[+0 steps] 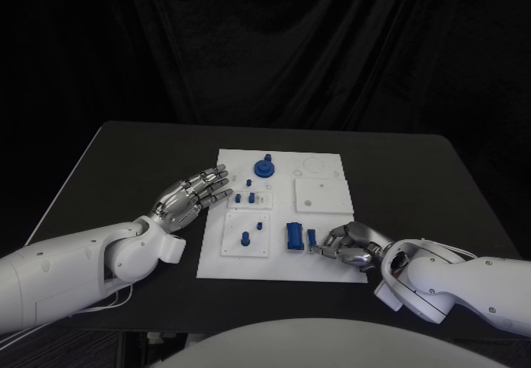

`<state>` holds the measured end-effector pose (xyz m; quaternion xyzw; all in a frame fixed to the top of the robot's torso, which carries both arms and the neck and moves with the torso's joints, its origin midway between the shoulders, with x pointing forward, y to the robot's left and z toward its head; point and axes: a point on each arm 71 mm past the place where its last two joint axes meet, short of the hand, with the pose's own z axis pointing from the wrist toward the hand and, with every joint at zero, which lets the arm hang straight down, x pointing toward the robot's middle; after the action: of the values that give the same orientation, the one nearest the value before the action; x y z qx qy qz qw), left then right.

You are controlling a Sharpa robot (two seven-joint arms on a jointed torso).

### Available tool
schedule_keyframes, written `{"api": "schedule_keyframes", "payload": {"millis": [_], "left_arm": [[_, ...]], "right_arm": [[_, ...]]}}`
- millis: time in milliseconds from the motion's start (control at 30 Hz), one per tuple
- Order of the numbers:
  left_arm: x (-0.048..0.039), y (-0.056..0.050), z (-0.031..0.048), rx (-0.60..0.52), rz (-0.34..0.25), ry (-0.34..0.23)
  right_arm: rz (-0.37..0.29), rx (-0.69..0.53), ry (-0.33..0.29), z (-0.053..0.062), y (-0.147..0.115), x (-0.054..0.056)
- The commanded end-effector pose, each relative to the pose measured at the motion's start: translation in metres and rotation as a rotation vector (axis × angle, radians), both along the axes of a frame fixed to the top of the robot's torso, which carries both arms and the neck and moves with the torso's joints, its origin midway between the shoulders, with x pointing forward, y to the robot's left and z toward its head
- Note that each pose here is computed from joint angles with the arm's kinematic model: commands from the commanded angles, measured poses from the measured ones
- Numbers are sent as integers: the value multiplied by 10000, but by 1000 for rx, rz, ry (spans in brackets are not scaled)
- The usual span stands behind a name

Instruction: Assemble the parts on the task board

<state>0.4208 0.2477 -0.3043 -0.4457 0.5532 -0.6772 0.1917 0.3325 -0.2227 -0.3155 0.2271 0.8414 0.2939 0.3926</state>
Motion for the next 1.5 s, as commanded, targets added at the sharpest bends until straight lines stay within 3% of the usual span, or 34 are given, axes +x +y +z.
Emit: {"api": "schedule_keyframes", "payload": {"millis": [33, 900, 1333, 1500], "left_arm": [[-8, -15, 3, -16, -10, -4], [-13, -33, -8, -20, -16, -1], [-15, -28, -9, -20, -14, -2], [-20, -28, -3, -24, -11, -7]], "right_arm": [[-20, 3, -16, 1, -13, 8], [-18, -42, 43, -76, 10, 35], [-22, -46, 37, -80, 20, 47], [-23, -21, 2, -46, 22, 52]]}}
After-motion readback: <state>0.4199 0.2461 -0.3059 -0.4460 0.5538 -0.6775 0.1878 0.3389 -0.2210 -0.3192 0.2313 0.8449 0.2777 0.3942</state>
